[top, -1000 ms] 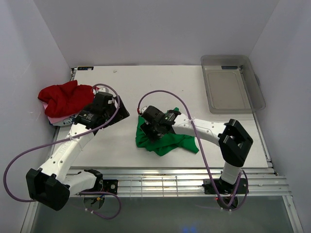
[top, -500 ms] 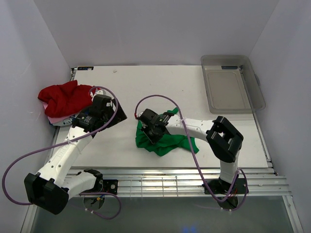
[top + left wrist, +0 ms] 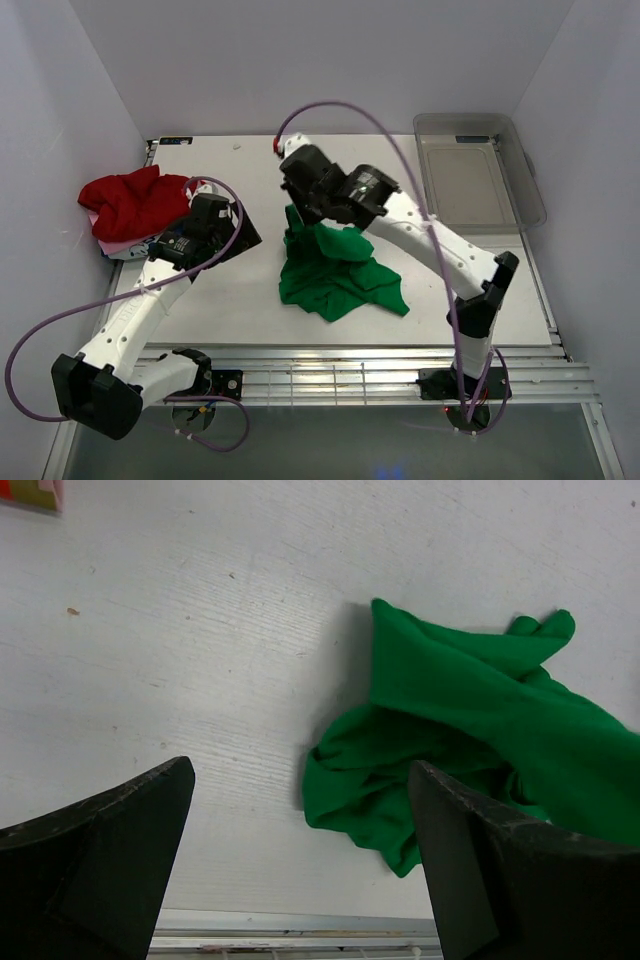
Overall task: Fold and stack the t-shirts
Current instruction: Flatten the tshirt out
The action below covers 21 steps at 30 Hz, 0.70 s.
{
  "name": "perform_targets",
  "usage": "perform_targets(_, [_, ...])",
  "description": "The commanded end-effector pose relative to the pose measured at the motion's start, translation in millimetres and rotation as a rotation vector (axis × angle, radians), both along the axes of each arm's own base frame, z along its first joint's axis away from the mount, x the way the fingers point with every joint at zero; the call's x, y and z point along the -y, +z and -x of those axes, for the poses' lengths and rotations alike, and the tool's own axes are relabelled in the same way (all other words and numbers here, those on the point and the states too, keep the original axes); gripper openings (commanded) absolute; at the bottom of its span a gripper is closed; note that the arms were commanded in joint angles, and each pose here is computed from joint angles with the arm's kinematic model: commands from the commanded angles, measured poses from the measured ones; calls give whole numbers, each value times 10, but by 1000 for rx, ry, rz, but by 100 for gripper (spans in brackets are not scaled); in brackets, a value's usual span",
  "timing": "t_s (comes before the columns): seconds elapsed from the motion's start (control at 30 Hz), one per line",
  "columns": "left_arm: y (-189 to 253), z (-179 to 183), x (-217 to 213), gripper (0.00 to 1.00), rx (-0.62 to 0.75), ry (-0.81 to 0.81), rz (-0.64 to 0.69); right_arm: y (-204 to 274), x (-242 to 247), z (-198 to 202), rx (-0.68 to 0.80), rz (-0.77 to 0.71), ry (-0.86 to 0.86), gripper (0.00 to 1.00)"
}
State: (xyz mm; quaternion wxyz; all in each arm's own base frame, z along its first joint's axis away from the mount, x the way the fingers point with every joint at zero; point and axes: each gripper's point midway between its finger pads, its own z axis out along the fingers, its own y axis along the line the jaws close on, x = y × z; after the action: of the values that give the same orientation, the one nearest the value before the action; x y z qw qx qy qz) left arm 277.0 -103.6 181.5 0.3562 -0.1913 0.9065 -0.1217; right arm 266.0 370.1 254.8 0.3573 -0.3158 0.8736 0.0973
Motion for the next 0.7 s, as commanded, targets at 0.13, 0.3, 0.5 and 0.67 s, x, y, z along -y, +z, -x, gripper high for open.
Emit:
perform_targets(0.13, [-43, -143, 174, 98, 2, -39, 63, 1252, 1568, 146, 226, -58, -421, 20])
perform_targets(0.3, [-54, -238, 291, 98, 5, -97, 77, 1187, 2326, 319, 196, -180, -657, 21])
perform_targets(0.5, [-96, -364, 350, 98, -11, -110, 70, 361, 1907, 422, -11, -96, -457, 36])
perform_targets(0.67, [128, -447, 327, 98, 40, -103, 56, -329, 1079, 329, -120, -181, -218, 59])
